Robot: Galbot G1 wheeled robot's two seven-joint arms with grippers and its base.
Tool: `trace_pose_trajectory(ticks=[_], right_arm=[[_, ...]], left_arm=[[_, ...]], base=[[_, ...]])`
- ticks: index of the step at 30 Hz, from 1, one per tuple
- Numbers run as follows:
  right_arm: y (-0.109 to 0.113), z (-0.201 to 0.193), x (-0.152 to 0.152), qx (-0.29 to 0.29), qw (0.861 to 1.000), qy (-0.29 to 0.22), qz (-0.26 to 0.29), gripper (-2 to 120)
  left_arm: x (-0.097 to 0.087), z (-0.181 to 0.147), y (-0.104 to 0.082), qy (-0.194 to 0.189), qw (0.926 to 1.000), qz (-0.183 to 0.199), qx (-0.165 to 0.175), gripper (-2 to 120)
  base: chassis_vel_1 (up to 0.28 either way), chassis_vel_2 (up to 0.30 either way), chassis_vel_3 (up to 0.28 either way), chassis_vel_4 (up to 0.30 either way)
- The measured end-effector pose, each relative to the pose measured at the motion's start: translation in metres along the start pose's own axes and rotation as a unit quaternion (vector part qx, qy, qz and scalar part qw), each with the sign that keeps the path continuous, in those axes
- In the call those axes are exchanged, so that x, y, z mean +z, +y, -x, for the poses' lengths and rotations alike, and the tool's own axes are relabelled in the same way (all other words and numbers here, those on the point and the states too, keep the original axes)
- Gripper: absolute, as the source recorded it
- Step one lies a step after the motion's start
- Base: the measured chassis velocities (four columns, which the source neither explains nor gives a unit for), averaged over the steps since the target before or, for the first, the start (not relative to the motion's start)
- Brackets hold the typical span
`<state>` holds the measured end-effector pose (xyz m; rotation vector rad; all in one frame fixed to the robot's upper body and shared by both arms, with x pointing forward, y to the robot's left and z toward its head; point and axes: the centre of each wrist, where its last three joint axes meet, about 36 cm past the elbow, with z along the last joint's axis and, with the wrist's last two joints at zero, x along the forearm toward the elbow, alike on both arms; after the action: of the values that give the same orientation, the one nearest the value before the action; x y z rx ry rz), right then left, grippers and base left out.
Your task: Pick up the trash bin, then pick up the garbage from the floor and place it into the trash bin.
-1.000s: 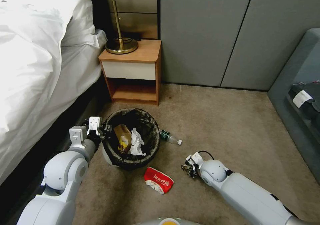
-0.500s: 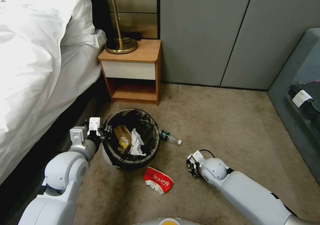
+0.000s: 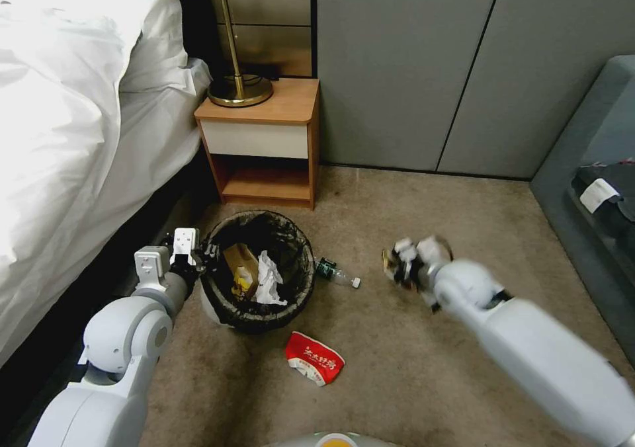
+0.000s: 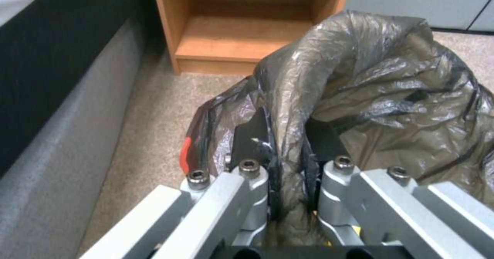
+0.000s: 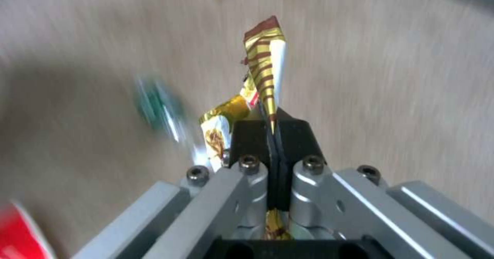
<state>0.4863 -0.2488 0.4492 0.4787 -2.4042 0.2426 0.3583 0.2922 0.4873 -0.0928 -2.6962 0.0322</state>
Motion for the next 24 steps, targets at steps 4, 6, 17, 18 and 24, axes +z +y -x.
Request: trace_pose_trajectory(ticks=[4,6,17,18,24], right_arm=[[-0.010,-0.053,-0.064,-0.019,0.995,-0.089,0.045,0],[-0.003,-0.085,-0.101,-0.047,0.987,-0.140,0.058,0],[0.074,-0.146,-0.192,-0.218,0.954,-0.202,0.046,0],[0.081,-0.146,-0.198,-0.225,0.952,-0.202,0.041,0],[0.155,-0.110,-0.227,-0.274,0.947,-0.165,0.015,0]], left_arm=[[0.000,0.001,-0.002,0.000,1.0000,0.000,0.002,5],[0.002,0.002,-0.003,0.002,1.0000,-0.001,0.003,5],[0.002,0.000,-0.005,0.003,0.9999,-0.004,0.009,5],[0.002,0.000,-0.005,0.003,0.9999,-0.004,0.009,5],[0.003,0.001,-0.006,0.005,0.9999,-0.003,0.008,5]], base=[[0.000,0.000,0.000,0.000],[0.000,0.000,0.000,0.000],[0.000,0.000,0.000,0.000],[0.000,0.000,0.000,0.000],[0.000,0.000,0.000,0.000]])
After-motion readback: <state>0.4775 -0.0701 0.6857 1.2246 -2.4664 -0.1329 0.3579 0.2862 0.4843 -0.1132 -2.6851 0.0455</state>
